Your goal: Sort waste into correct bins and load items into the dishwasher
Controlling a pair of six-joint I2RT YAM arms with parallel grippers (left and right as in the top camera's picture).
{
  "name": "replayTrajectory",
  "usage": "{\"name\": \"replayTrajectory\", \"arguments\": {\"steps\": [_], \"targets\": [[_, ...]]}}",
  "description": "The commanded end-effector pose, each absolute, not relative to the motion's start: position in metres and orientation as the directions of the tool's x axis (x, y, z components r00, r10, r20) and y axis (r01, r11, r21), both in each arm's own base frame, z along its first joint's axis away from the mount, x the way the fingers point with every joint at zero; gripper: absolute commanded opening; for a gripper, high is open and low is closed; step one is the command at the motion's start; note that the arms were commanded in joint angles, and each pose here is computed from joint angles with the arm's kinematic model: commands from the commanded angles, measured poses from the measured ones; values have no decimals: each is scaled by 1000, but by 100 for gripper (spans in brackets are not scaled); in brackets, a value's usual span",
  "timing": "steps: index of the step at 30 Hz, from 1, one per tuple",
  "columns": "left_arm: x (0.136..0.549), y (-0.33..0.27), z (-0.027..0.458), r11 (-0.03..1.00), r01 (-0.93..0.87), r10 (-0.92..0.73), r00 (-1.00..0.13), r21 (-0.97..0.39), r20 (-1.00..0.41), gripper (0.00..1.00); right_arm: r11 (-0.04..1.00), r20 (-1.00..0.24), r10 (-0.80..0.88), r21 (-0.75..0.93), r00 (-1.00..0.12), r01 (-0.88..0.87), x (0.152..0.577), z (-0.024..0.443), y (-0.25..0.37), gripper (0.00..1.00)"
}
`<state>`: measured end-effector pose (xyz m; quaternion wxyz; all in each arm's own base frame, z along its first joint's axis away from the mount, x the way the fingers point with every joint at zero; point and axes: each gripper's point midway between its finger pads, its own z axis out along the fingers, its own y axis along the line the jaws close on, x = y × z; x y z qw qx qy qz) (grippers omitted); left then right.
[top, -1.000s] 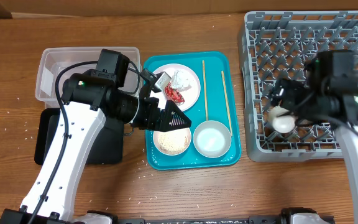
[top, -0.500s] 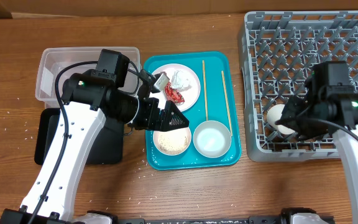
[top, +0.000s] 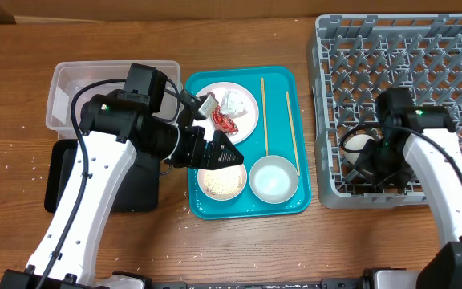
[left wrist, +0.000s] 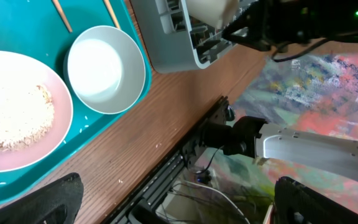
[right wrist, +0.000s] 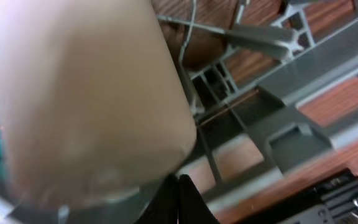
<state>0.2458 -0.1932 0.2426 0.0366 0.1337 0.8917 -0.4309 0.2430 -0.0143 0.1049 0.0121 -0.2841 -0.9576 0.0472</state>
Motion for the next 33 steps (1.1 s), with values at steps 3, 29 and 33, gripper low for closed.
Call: {"name": "replayTrajectory", "arguments": {"steps": [3, 29, 33], "targets": [[246, -193, 243, 602, 282, 210, -959, -747, -192, 100, 822, -168, 558, -27, -813, 569, 283, 109, -21, 4], [248, -186, 226, 710, 250, 196, -968, -659, -157, 93, 893, -383, 451, 206, -806, 401, 309, 191, 2, 16], [244, -192, 224, 715, 272, 225, -962, -644, -157, 93, 891, -380, 452, 152, -807, 427, 330, 168, -7, 15]]}}
